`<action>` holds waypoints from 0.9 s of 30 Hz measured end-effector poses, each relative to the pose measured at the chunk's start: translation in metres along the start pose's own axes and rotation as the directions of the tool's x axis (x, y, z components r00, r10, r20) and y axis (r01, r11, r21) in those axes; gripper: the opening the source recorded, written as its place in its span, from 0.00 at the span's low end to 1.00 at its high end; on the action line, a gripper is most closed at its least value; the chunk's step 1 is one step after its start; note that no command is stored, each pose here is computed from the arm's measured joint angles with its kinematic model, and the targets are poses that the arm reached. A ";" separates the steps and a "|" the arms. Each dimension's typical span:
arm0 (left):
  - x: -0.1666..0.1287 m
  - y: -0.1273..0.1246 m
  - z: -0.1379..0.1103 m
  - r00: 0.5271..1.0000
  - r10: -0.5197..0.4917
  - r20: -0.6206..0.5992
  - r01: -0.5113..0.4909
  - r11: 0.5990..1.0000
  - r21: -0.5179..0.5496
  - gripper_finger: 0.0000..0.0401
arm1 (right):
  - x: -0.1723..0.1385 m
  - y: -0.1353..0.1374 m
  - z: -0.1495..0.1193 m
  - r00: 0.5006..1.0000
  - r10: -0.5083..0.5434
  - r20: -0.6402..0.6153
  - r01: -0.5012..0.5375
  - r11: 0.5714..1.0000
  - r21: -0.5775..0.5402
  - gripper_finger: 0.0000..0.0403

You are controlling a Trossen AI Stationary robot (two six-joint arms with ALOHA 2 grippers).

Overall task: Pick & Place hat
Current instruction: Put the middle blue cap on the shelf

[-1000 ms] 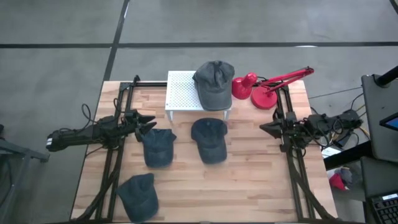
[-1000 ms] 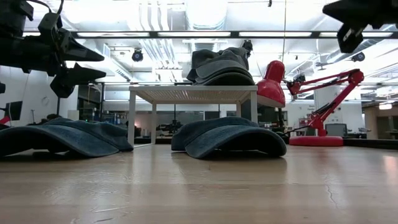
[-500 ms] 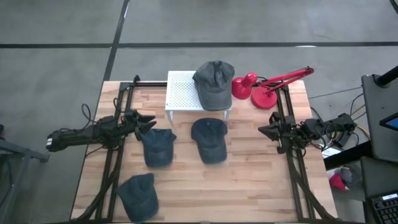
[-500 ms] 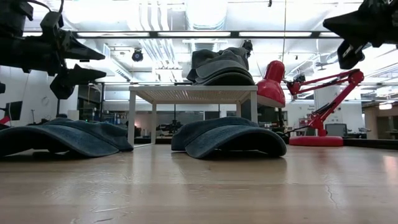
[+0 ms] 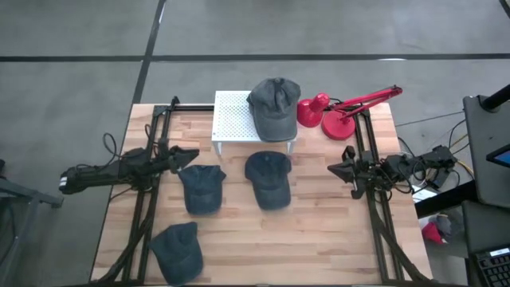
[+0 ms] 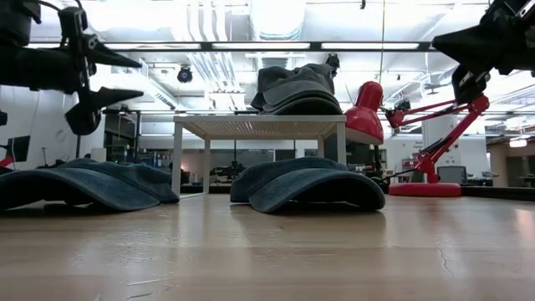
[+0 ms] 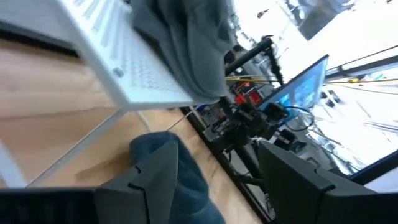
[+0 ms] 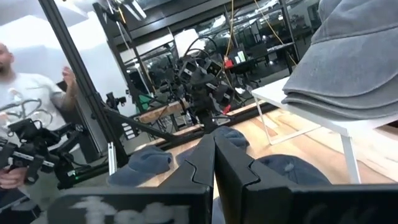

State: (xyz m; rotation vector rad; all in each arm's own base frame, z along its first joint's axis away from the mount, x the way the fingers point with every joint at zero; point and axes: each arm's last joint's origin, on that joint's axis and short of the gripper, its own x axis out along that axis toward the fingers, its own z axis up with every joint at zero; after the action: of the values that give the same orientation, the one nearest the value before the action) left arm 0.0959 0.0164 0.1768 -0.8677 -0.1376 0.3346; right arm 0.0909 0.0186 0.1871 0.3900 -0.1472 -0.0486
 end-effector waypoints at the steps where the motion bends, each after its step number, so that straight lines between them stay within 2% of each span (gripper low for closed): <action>1: 0.000 -0.001 0.001 1.000 -0.013 0.006 0.013 1.000 0.007 0.56 | 0.000 0.000 0.000 1.000 0.001 0.002 -0.001 1.000 0.000 0.02; 11: -0.003 -0.022 0.018 0.996 -0.085 0.023 0.082 0.991 0.108 0.56 | 0.000 0.000 0.000 1.000 0.002 0.000 -0.002 1.000 -0.003 0.02; 16: 0.001 -0.038 0.030 0.998 -0.070 -0.005 0.069 0.981 0.181 0.56 | 0.000 0.000 0.000 1.000 0.002 0.000 -0.002 1.000 -0.003 0.02; 19: 0.007 -0.047 0.034 0.998 -0.012 -0.056 0.025 0.974 0.227 0.56 | 0.000 0.000 0.000 1.000 0.002 0.000 -0.002 1.000 -0.003 0.02; 22: 0.015 -0.054 0.037 0.986 0.090 -0.141 -0.049 0.961 0.272 0.55 | 0.000 0.000 0.000 1.000 0.001 -0.001 -0.001 1.000 -0.007 0.02; 27: 0.027 -0.065 0.042 0.911 0.297 -0.287 -0.186 0.916 0.357 0.55 | 0.000 0.000 -0.001 1.000 -0.002 -0.007 0.001 1.000 -0.014 0.02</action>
State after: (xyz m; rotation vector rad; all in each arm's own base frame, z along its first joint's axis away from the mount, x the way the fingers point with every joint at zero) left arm 0.1261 0.0173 0.2533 -0.6031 0.3418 0.4252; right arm 0.0910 0.0186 0.1864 0.3767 -0.1400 -0.0498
